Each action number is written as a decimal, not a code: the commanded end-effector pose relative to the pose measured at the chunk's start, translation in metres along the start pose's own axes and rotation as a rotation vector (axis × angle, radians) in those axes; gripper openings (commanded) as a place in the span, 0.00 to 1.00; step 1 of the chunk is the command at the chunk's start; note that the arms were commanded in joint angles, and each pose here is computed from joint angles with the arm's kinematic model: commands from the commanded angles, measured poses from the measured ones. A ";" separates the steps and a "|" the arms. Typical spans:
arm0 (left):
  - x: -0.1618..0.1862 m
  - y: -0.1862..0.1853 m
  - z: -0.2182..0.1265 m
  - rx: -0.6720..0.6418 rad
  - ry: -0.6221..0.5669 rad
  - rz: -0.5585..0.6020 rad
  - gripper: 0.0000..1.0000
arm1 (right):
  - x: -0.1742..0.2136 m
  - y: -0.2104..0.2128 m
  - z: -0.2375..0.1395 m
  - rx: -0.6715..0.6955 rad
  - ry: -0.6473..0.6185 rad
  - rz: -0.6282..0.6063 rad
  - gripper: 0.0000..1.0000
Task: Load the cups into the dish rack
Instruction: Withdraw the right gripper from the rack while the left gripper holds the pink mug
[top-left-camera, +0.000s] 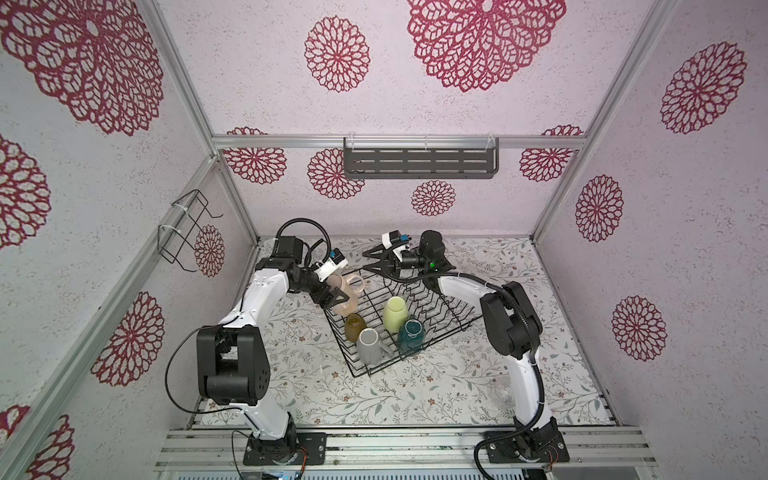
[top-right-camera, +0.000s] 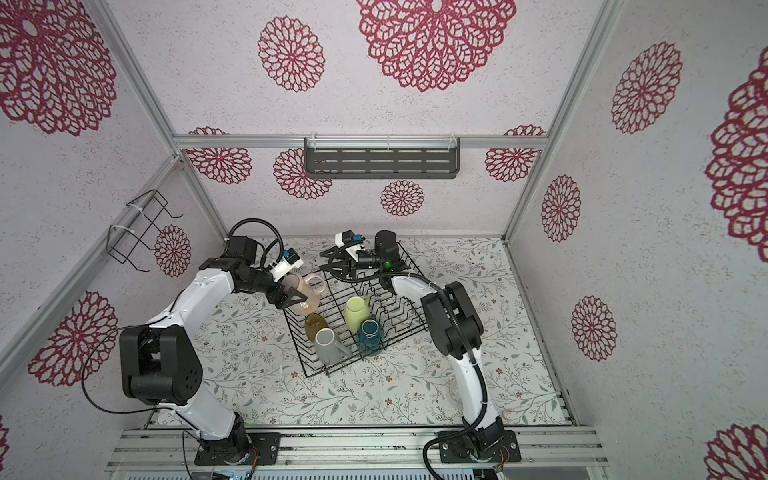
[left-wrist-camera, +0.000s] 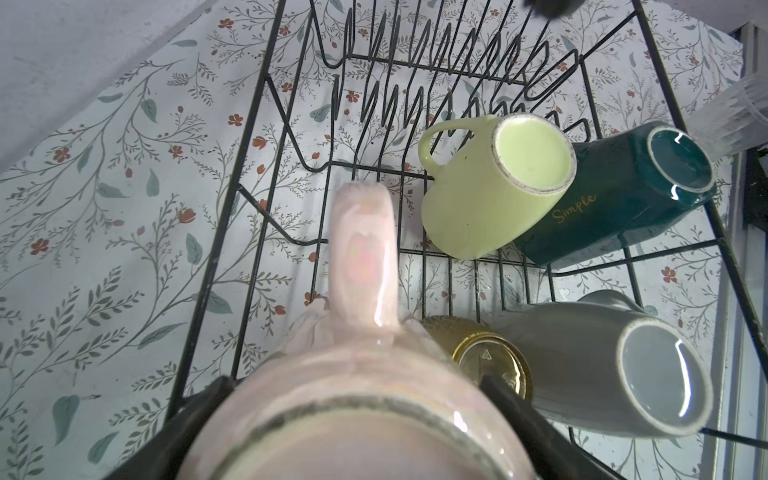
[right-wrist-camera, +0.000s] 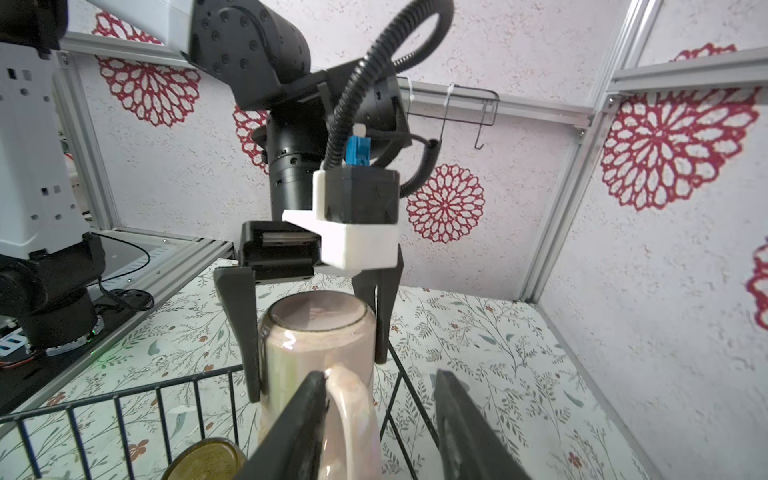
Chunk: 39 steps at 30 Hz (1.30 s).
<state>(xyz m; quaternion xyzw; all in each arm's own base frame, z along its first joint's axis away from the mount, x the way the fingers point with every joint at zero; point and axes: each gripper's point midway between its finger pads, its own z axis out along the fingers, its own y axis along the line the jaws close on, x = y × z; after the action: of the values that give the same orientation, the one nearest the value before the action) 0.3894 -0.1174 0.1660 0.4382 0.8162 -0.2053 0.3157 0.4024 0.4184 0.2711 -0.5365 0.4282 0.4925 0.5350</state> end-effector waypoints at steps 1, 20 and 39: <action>-0.029 0.003 -0.016 -0.073 -0.084 0.089 0.52 | -0.060 -0.001 -0.015 0.085 -0.018 -0.185 0.46; -0.019 0.007 0.039 -0.093 -0.027 0.021 0.51 | -0.099 0.000 -0.129 0.826 0.103 -0.044 0.56; -0.032 0.012 0.040 -0.139 -0.060 0.002 0.96 | -0.030 0.039 -0.269 1.604 0.249 0.469 0.99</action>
<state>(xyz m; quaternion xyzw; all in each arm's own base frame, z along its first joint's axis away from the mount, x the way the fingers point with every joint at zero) 0.4140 -0.1449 0.1160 0.3997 0.8486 -0.1690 0.3024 0.3950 0.1862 0.2702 -0.0161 0.7997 0.1293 0.5861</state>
